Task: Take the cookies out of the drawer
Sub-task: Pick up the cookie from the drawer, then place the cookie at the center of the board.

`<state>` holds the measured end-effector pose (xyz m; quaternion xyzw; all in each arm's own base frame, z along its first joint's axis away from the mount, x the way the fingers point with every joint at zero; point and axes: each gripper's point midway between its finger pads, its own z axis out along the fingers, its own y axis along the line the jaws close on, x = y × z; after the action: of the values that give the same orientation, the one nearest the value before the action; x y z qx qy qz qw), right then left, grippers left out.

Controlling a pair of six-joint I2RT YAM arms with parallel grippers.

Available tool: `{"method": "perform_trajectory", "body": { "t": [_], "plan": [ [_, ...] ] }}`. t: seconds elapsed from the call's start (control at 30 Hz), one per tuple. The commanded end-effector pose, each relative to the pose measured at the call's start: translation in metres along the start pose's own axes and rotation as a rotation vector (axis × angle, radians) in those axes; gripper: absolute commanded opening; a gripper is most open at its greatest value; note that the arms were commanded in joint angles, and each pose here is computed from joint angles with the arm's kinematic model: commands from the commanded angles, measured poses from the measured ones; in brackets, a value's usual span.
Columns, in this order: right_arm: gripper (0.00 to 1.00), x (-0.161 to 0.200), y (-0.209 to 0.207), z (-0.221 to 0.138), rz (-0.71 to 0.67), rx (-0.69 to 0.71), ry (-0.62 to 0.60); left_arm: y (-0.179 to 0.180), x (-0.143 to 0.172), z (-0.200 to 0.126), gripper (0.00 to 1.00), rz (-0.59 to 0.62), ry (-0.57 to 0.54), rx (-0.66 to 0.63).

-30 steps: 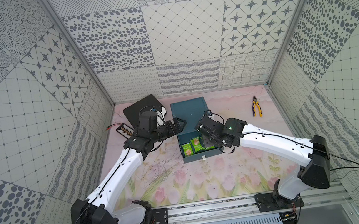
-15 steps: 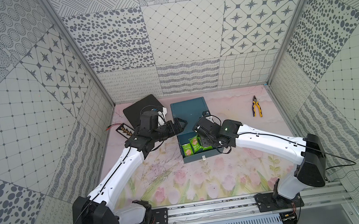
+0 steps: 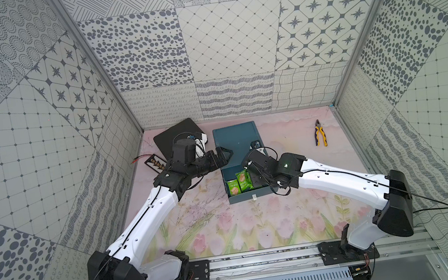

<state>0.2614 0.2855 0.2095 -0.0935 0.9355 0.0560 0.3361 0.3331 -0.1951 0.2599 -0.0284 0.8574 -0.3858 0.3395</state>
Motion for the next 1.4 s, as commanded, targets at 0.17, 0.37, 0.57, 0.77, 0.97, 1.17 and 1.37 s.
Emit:
{"method": "perform_trajectory", "body": {
  "t": [0.17, 0.37, 0.57, 0.77, 0.97, 1.17, 1.37],
  "plan": [
    [0.00, -0.011, 0.006, -0.033, 0.020, -0.105, -0.046, -0.008, -0.004, -0.014, 0.99, 0.016, -0.047, 0.014],
    [0.00, -0.018, 0.011, -0.056, 0.019, -0.191, -0.062, -0.008, -0.006, -0.019, 0.99, 0.011, -0.048, -0.002],
    [0.00, -0.034, 0.005, -0.088, 0.042, -0.286, -0.120, -0.012, -0.009, -0.031, 0.99, 0.019, -0.069, -0.020],
    [0.00, -0.053, -0.020, -0.107, 0.123, -0.356, -0.187, -0.039, -0.014, -0.043, 0.99, 0.019, -0.051, 0.048],
    [0.00, -0.069, -0.073, -0.087, 0.181, -0.293, -0.188, -0.066, -0.010, -0.040, 0.99, 0.073, -0.034, 0.078],
    [0.00, -0.069, -0.134, -0.026, 0.226, -0.184, -0.122, -0.084, 0.010, -0.010, 0.98, 0.153, 0.047, 0.078],
    [0.00, -0.050, -0.164, 0.045, 0.233, -0.097, -0.044, -0.049, 0.007, -0.007, 0.99, 0.189, 0.030, -0.135]
  ]
}}
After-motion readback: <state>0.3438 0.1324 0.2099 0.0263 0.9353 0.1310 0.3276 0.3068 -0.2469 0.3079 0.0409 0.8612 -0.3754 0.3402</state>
